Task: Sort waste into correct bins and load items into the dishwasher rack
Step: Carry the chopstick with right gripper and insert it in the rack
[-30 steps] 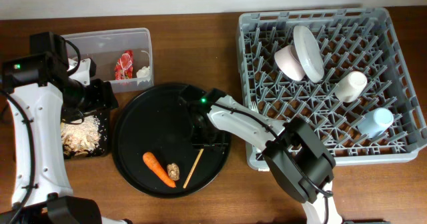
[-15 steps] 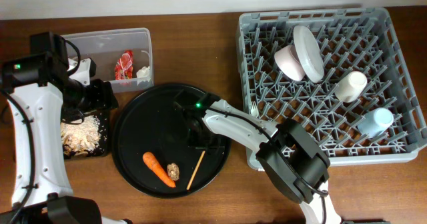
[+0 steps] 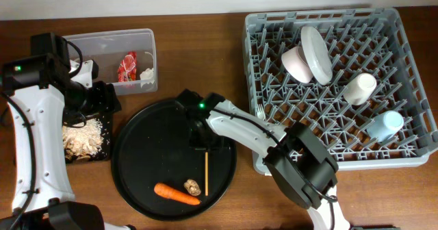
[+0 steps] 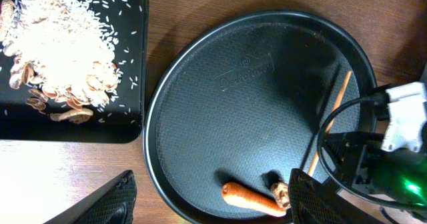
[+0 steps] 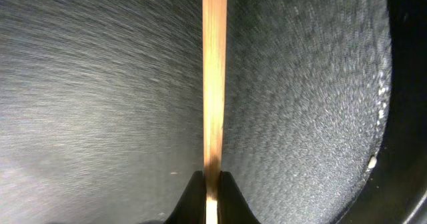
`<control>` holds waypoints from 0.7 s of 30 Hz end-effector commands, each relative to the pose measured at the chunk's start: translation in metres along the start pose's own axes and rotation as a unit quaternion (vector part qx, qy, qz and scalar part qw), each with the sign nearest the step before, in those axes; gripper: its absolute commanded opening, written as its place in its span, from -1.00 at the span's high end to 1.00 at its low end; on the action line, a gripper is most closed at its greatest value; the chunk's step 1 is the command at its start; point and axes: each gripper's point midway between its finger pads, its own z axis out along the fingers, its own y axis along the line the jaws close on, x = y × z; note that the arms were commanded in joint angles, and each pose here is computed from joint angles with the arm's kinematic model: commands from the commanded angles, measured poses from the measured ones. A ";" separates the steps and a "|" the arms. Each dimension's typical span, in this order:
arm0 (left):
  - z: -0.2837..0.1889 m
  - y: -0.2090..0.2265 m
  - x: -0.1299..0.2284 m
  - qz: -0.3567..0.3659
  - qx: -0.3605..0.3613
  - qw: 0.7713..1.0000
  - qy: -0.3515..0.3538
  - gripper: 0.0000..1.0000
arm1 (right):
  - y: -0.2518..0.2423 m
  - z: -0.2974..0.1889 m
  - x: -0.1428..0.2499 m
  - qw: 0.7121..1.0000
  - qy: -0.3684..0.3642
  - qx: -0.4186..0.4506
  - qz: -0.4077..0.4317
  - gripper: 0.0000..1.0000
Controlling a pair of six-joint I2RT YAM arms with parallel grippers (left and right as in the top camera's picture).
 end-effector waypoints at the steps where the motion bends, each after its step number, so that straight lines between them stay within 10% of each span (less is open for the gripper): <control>1: 0.001 -0.002 0.000 -0.003 0.005 1.000 0.001 -0.44 | 0.001 -0.047 -0.023 0.999 -0.041 -0.017 -0.020 0.92; 12: 0.001 -0.002 0.000 -0.003 0.005 1.000 0.000 -0.44 | -0.096 -0.187 -0.048 0.986 -0.155 0.036 -0.045 0.92; 21: 0.000 -0.022 0.003 -0.004 0.065 0.998 0.007 -0.45 | -0.181 -0.160 -0.071 0.992 -0.096 0.078 -0.035 0.92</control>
